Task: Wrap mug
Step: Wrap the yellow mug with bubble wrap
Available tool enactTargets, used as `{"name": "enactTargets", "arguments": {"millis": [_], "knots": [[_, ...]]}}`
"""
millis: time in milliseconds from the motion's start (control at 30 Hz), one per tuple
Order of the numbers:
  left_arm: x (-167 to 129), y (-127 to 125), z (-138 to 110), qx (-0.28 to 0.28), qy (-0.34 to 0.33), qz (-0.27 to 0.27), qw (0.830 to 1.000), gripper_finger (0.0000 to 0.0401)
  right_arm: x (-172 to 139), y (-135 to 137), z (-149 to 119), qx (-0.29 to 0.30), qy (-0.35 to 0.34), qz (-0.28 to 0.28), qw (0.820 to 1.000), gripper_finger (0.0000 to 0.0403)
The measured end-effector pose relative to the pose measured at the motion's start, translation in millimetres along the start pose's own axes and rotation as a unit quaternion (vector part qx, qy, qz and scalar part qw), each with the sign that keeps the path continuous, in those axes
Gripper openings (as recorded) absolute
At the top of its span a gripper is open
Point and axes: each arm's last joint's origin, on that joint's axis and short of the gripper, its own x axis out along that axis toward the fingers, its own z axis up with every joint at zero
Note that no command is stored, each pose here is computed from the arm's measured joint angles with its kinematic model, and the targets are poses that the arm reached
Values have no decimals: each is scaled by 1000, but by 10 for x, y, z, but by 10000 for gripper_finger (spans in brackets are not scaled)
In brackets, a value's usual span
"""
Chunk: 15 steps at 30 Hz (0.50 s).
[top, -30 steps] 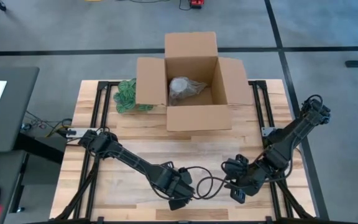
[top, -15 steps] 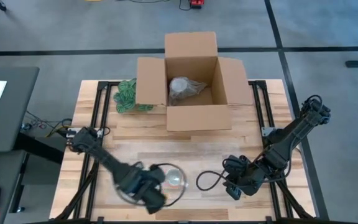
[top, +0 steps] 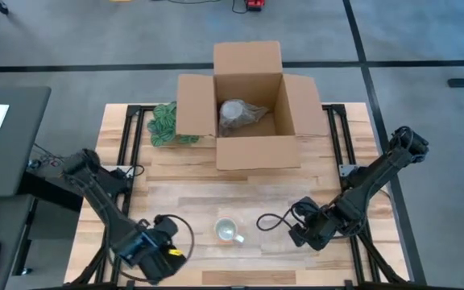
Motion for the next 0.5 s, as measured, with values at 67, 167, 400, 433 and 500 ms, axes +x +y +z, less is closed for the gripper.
{"name": "enactTargets", "arguments": {"millis": [67, 167, 400, 433, 500], "knots": [[90, 145, -53, -31, 3, -15, 999, 129, 60, -73, 23, 30, 8, -24, 999, 247], [256, 361, -147, -62, 8, -26, 998, 135, 185, -213, 26, 64, 24, -58, 996, 246], [554, 753, -337, -71, 20, 9, 997, 141, 390, -441, 41, 124, 23, -95, 987, 245], [572, 783, -361, -68, 21, 13, 997, 141, 409, -457, 39, 126, 23, -95, 987, 245], [620, 841, -413, -58, 20, 21, 998, 142, 460, -496, 32, 128, 29, -91, 987, 244]]}}
